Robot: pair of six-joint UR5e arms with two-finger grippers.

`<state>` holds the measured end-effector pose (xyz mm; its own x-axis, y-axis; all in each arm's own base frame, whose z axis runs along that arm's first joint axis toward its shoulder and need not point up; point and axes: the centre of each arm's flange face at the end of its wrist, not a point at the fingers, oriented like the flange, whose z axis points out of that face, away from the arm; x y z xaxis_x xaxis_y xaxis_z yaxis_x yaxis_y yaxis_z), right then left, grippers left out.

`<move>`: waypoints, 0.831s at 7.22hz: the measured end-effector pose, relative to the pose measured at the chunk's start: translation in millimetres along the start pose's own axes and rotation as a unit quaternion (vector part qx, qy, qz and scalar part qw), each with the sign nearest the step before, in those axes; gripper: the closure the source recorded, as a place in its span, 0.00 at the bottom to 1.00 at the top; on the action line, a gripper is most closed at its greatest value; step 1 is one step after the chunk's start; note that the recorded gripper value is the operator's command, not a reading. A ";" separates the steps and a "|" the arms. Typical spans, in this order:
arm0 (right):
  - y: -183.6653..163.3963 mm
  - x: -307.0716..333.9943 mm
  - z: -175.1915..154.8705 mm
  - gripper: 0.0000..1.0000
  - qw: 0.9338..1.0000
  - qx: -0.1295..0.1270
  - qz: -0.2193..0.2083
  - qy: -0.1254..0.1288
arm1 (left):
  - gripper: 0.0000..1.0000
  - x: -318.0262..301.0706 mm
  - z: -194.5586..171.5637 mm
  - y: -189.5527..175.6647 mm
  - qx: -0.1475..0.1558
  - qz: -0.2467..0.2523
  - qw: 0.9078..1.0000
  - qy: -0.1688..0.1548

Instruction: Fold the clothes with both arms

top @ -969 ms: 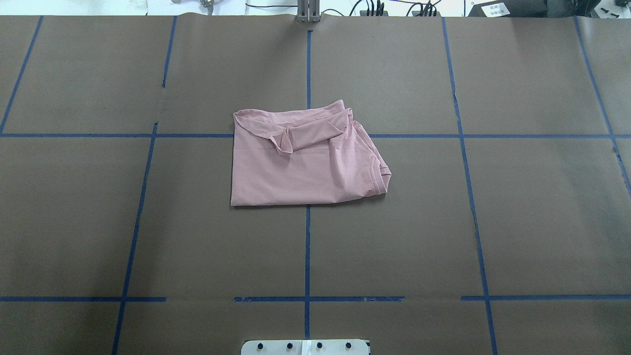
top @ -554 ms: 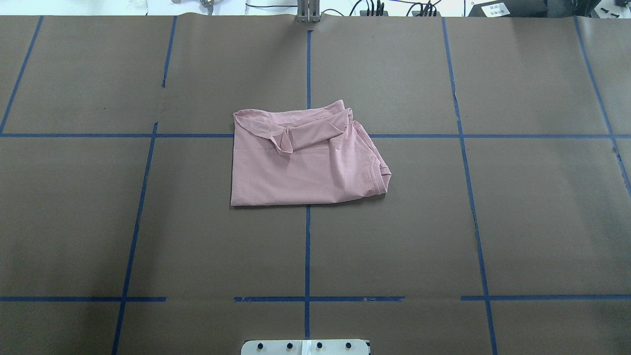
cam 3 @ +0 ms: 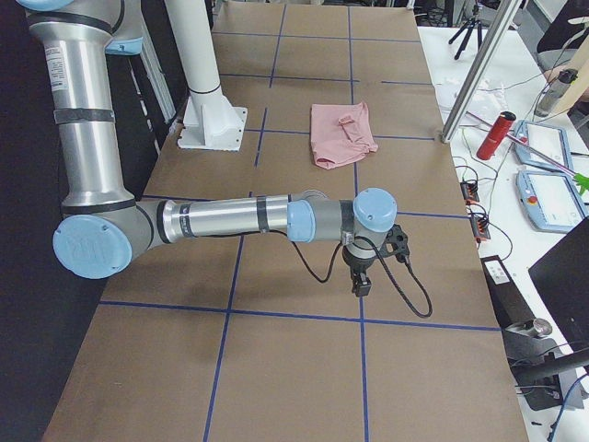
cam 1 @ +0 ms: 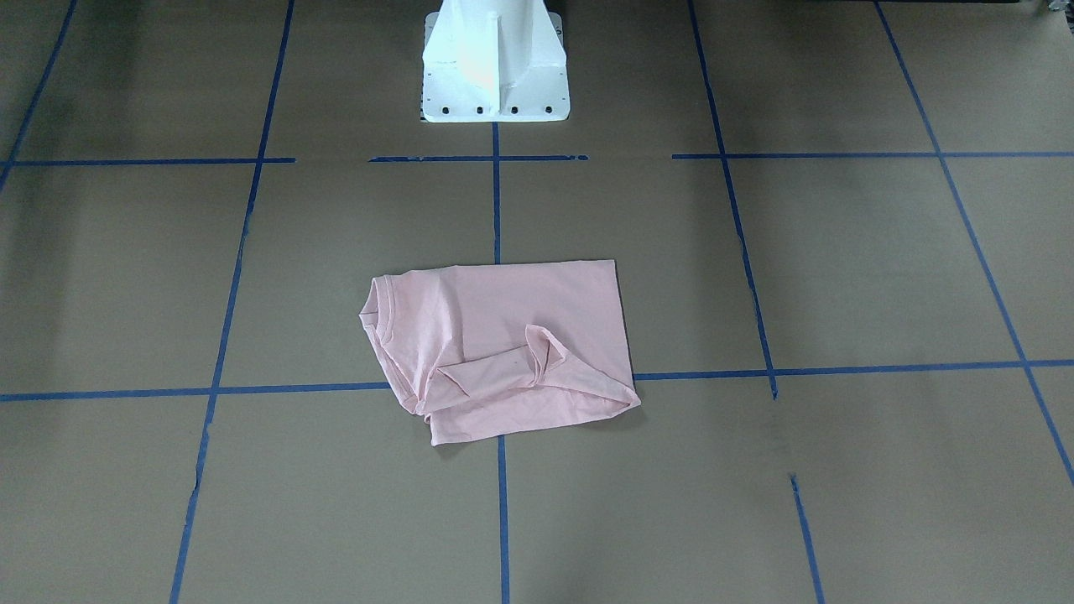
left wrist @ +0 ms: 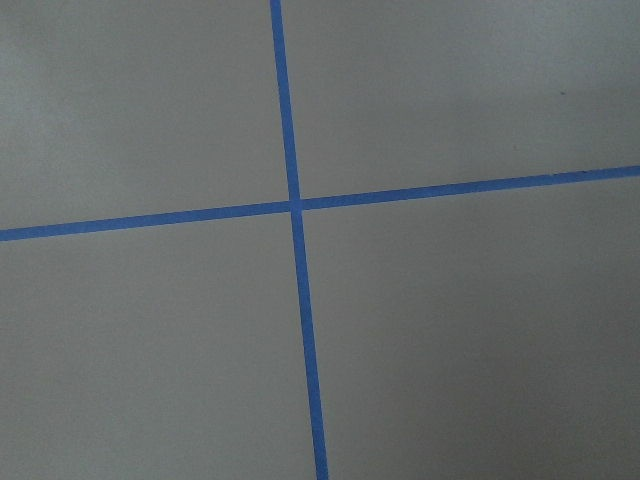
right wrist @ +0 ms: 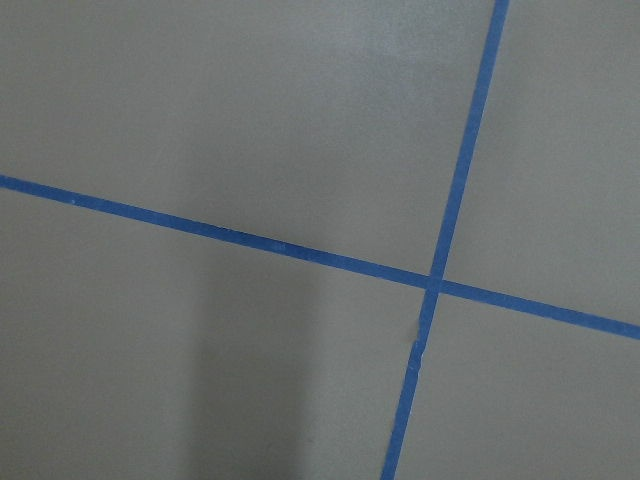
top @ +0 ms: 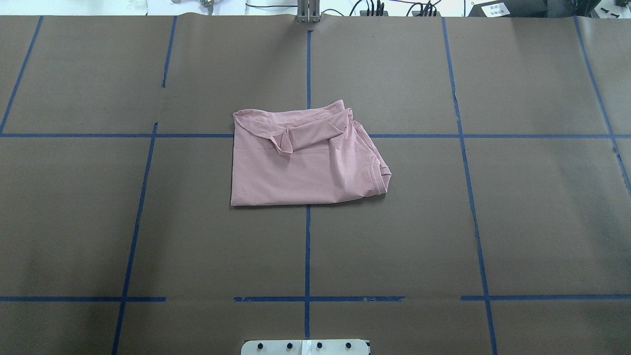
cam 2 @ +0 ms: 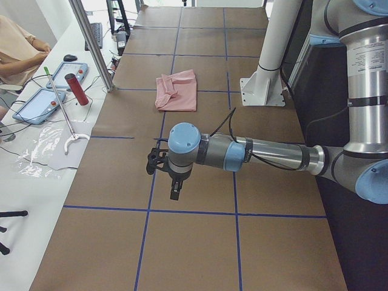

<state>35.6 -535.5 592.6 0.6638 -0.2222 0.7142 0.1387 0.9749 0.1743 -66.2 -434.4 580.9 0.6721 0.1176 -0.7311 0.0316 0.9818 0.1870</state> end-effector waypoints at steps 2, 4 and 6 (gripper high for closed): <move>-1.2 -6.7 -6.2 0.00 1.000 0.006 -0.008 0.000 | 0.00 0.3 0.2 -0.5 0.000 0.002 1.000 -0.001; -1.7 -8.0 -7.4 0.00 1.000 0.008 -0.011 0.000 | 0.00 0.3 1.0 -0.7 0.000 0.003 1.000 -0.001; -2.9 -11.5 -10.8 0.00 1.000 0.011 -0.014 0.001 | 0.00 -0.3 1.9 -0.9 -0.001 0.003 1.000 0.000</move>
<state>35.5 -535.5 576.5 0.6614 -0.2494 0.7073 0.1408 0.9676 0.2095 -65.0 -435.7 582.2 0.6729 0.1237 -0.7293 0.0259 0.9814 0.1904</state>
